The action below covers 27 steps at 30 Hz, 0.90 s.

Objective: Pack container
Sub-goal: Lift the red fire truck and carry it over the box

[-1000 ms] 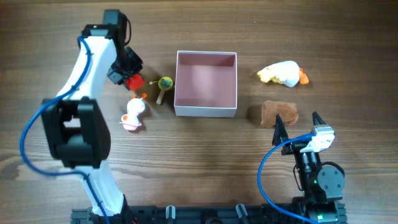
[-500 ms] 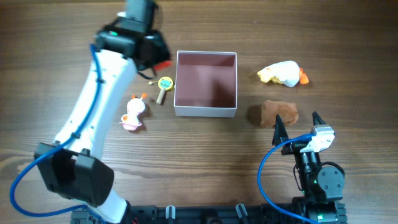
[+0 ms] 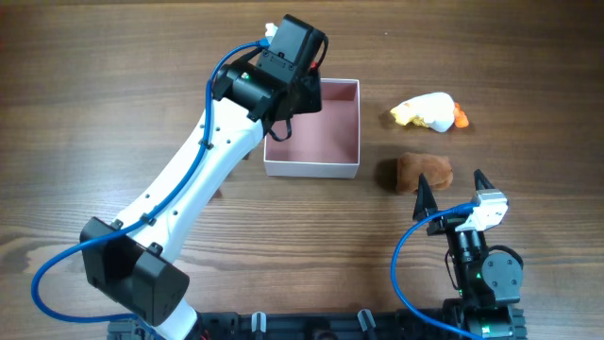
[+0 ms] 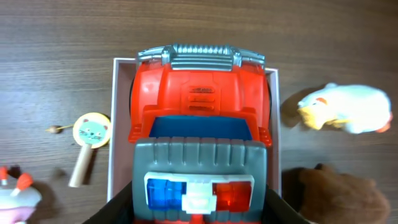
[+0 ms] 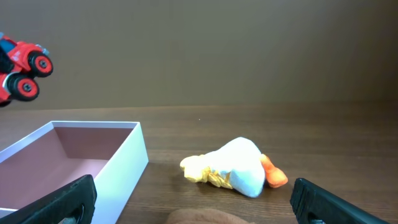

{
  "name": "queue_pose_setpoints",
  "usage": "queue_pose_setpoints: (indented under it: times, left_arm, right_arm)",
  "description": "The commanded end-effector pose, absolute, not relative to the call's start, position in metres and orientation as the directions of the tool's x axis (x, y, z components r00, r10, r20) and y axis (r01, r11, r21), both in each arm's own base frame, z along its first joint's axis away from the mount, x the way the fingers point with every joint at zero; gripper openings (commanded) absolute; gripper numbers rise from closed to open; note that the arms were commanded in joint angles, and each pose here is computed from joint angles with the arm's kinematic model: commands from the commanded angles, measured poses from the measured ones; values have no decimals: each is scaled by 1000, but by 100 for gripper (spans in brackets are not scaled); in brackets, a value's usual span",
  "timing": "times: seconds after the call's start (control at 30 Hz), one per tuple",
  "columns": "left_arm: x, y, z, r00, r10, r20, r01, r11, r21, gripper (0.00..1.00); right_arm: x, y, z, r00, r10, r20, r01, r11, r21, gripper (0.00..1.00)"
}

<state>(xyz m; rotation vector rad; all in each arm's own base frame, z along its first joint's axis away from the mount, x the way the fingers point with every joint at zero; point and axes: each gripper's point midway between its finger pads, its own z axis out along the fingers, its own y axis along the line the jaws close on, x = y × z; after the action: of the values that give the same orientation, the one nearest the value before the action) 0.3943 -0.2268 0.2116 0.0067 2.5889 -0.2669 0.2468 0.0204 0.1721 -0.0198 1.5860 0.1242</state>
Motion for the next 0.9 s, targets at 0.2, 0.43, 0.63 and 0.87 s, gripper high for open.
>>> queue_pose_setpoints:
  times: [0.2, 0.43, 0.63, 0.87]
  left_arm:
    - [401, -229, 167, -892, 46, -450, 95, 992, -88, 27]
    - [405, -224, 140, -916, 48, -398, 77, 995, -58, 23]
    - [411, -216, 123, -921, 50, -386, 54, 999, 0, 24]
    - [417, -204, 105, -934, 33, -355, 27, 999, 21, 24]
  right_arm:
    - [246, 22, 173, -15, 80, -997, -103, 991, 81, 100]
    - [246, 22, 174, -14, 80, -997, -103, 991, 81, 99]
    - [246, 22, 174, -14, 80, -997, -103, 991, 81, 99]
    - [246, 22, 174, -14, 80, -997, -103, 991, 81, 99]
